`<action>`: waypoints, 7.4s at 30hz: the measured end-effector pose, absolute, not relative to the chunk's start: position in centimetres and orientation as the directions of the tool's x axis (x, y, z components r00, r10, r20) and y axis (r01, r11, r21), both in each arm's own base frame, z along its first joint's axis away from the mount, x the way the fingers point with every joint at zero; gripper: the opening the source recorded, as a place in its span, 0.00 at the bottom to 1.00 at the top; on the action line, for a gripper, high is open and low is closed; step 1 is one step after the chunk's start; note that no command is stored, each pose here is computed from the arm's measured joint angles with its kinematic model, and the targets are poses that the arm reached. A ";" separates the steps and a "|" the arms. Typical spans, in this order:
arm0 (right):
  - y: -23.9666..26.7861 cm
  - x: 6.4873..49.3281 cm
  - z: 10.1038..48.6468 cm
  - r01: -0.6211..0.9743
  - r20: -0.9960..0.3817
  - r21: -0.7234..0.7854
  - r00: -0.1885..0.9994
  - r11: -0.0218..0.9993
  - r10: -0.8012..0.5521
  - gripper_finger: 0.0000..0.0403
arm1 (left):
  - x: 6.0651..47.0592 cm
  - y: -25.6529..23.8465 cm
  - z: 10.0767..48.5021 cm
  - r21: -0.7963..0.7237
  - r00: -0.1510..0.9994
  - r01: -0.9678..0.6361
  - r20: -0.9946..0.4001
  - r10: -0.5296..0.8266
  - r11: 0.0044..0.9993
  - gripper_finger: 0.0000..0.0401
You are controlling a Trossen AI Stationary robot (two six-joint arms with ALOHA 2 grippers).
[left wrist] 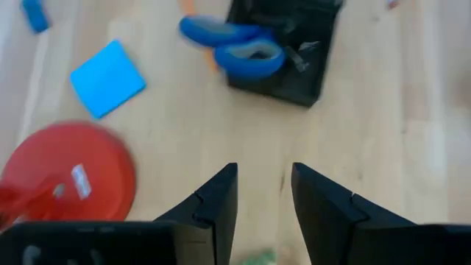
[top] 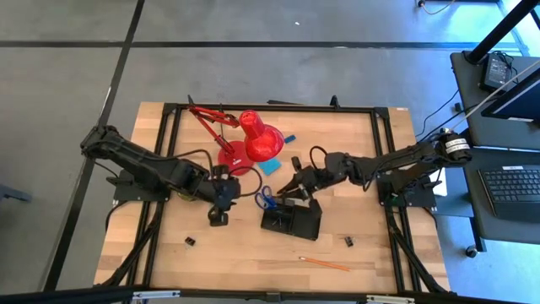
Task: Pick and place office supplies into organizer
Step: Put the black mechanical pen into the desk organizer, then put the top orange pencil into the desk organizer
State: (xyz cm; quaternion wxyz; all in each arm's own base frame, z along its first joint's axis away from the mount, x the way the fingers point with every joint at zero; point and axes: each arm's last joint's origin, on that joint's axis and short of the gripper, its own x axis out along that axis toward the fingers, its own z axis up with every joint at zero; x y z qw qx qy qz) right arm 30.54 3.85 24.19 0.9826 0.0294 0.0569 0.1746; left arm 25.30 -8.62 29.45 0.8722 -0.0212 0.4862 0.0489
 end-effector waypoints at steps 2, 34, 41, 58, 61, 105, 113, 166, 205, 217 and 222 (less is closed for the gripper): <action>3.8 30.7 23.9 -0.337 -0.115 0.081 0.932 0.938 0.344 0.10 | 25.0 -8.8 29.4 0.030 0.517 -0.132 -0.851 0.095 0.991 0.30; 3.8 33.0 16.0 -0.283 -0.383 0.130 0.870 0.950 0.311 0.12 | 24.8 -9.2 29.4 0.064 0.525 -0.141 -0.841 0.129 0.988 0.29; 3.8 33.0 15.9 -0.292 -0.391 0.108 0.867 0.950 0.311 0.14 | 24.8 -9.2 29.4 0.064 0.525 -0.141 -0.841 0.129 0.988 0.29; 3.8 32.4 17.5 -0.293 -0.377 0.106 0.872 0.950 0.311 0.42 | 24.8 -9.3 29.4 0.049 0.524 -0.160 -0.842 0.127 0.986 0.29; 3.7 31.5 19.3 -0.297 -0.364 0.099 0.878 0.950 0.312 0.44 | 24.8 -9.3 29.4 0.048 0.524 -0.161 -0.842 0.127 0.986 0.29; -2.9 26.1 15.5 -0.152 -0.896 -0.151 0.438 0.977 -0.071 0.30 | 24.9 -9.0 29.4 0.044 0.523 -0.176 -0.842 0.131 0.983 0.29; -3.1 26.8 13.8 -0.177 -0.912 -0.151 0.404 0.972 -0.068 0.29 | 24.9 -9.0 29.4 0.045 0.523 -0.177 -0.842 0.133 0.983 0.29; -3.4 29.2 12.3 -0.151 -0.993 -0.061 0.106 0.987 -0.045 0.07 | 24.9 -9.0 29.4 0.069 0.531 -0.192 -0.832 0.163 0.979 0.29; -2.1 29.5 14.7 -0.136 -0.999 -0.016 -0.044 0.991 -0.022 0.14 | 24.9 -9.0 29.4 0.063 0.531 -0.202 -0.831 0.164 0.977 0.29; -2.0 28.5 13.3 -0.114 -0.999 -0.017 -0.048 0.993 -0.022 0.26 | 24.9 -9.0 29.4 0.064 0.531 -0.201 -0.831 0.164 0.977 0.29; -2.0 28.4 13.0 -0.095 -0.999 -0.020 -0.031 0.995 -0.023 0.27 | 24.9 -9.0 29.4 0.065 0.531 -0.199 -0.831 0.164 0.978 0.29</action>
